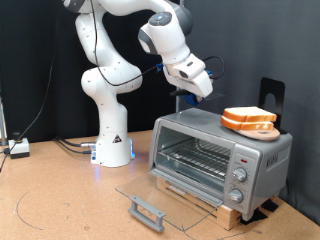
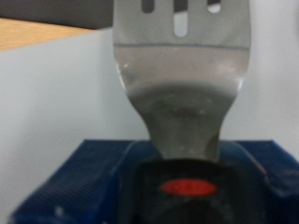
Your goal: Make a piece of toast with the oven
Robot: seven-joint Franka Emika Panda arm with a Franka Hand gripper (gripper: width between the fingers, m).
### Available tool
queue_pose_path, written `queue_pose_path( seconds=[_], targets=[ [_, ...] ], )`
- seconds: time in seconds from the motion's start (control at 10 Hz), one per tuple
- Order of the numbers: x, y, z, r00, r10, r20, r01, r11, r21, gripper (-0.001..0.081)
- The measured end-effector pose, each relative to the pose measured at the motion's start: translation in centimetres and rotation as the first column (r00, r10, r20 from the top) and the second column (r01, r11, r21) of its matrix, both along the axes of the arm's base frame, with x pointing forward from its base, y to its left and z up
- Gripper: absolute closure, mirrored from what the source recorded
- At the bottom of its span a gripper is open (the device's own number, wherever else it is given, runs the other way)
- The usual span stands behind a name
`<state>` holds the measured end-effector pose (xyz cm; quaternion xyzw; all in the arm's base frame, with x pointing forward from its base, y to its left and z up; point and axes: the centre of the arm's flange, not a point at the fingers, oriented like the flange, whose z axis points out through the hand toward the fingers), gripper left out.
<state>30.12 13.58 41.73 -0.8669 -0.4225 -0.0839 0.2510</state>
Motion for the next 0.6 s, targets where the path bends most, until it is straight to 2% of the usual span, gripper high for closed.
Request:
queue_pose_path(
  seconds=[0.1, 0.3, 0.6],
  targets=[
    [0.8, -1.1, 0.0, 0.996, -0.083, 0.025, 0.083, 0.997, 0.006, 0.0411],
    [2.3, -4.2, 0.2, 0.966, -0.257, 0.033, 0.256, 0.966, 0.023, 0.0411],
    [3.2, -9.2, 0.2, 0.928, -0.372, 0.025, 0.372, 0.928, 0.024, 0.0411]
  ],
)
